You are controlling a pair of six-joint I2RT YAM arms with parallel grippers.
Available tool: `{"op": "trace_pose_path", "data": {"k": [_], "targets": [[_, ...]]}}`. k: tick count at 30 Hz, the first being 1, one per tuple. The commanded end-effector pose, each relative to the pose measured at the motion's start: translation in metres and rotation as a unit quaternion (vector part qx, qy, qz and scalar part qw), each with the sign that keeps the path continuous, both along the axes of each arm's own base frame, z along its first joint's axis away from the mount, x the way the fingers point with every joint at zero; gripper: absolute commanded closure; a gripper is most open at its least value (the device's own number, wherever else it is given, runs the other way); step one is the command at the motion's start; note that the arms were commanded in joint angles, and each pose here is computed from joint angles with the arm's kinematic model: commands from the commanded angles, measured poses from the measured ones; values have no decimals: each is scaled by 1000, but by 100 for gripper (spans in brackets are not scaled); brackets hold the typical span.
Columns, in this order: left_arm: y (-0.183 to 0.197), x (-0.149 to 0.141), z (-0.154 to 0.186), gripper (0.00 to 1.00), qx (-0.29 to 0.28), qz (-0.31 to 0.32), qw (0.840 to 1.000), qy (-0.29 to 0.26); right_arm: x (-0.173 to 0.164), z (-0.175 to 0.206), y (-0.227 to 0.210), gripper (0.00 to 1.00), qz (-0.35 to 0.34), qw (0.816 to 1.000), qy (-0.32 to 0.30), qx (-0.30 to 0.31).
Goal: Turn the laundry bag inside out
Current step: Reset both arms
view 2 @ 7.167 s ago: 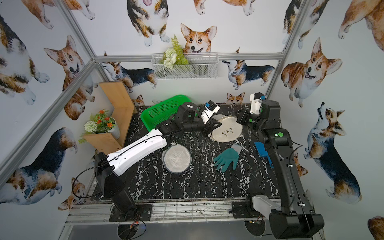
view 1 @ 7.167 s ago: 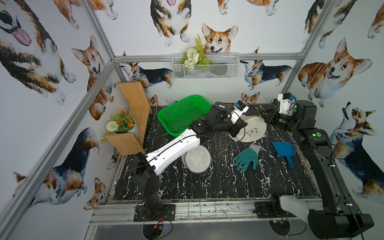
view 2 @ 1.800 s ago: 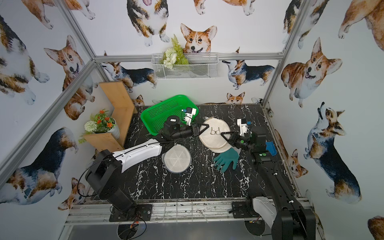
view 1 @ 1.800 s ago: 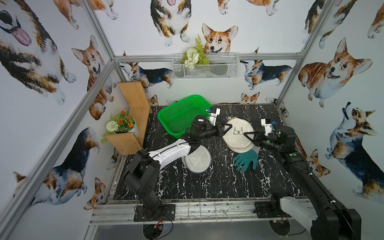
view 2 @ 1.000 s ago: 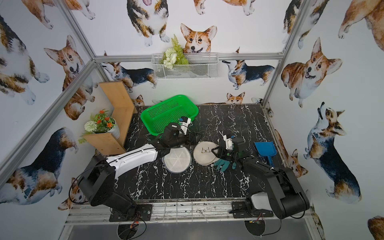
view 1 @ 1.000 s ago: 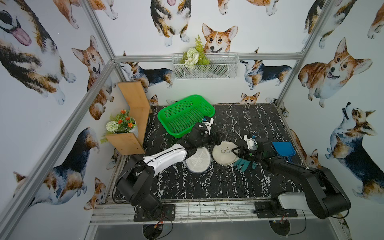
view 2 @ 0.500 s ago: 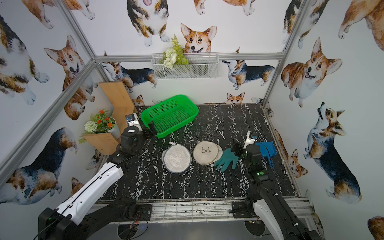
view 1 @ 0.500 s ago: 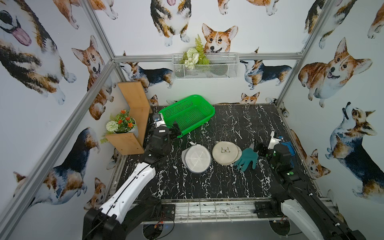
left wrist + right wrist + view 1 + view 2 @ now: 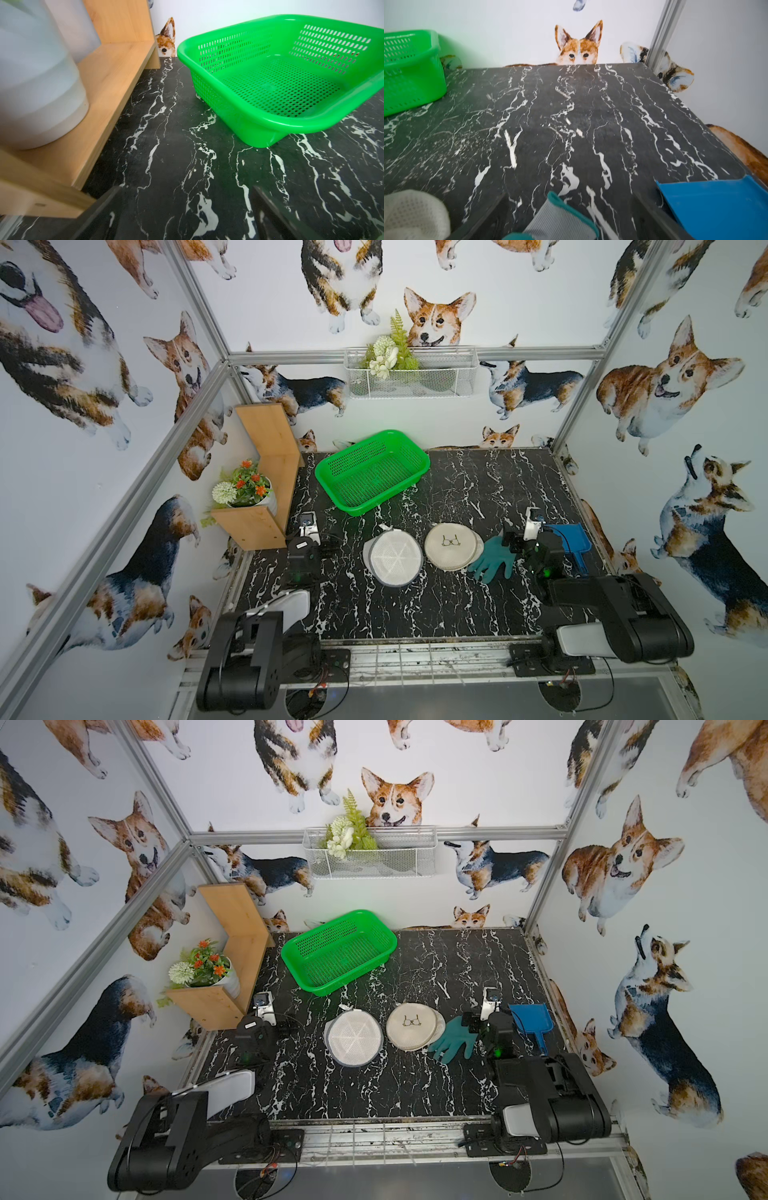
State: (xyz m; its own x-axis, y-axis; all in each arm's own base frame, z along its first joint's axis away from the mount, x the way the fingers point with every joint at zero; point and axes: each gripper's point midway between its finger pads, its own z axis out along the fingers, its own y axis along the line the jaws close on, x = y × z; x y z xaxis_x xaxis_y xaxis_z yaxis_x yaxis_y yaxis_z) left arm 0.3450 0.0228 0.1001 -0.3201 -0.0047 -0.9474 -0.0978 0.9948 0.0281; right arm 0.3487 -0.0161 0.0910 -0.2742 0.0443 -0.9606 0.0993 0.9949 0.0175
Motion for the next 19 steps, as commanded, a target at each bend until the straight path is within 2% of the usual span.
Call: {"op": "trace_pose_path", "data": {"k": [1, 4, 5, 8, 16, 19], "targets": [[-15, 22, 39, 0, -2, -46, 994, -103, 5, 29, 3, 3, 28, 997, -70, 10], [-22, 33, 20, 0, 0, -67, 993, -98, 5, 35, 1, 0, 19, 996, -87, 14], [-20, 36, 13, 0, -5, -62, 995, -75, 3, 34, 2, 0, 17, 996, -81, 13], [-13, 38, 12, 0, 0, -33, 997, -70, 6, 33, 6, 0, 27, 996, -79, 0], [-12, 38, 12, 0, 9, -20, 997, -69, 15, 26, 12, 0, 55, 997, -57, 6], [-17, 39, 12, 0, 12, -33, 997, -67, 7, 32, 12, 0, 54, 996, -74, 5]]}}
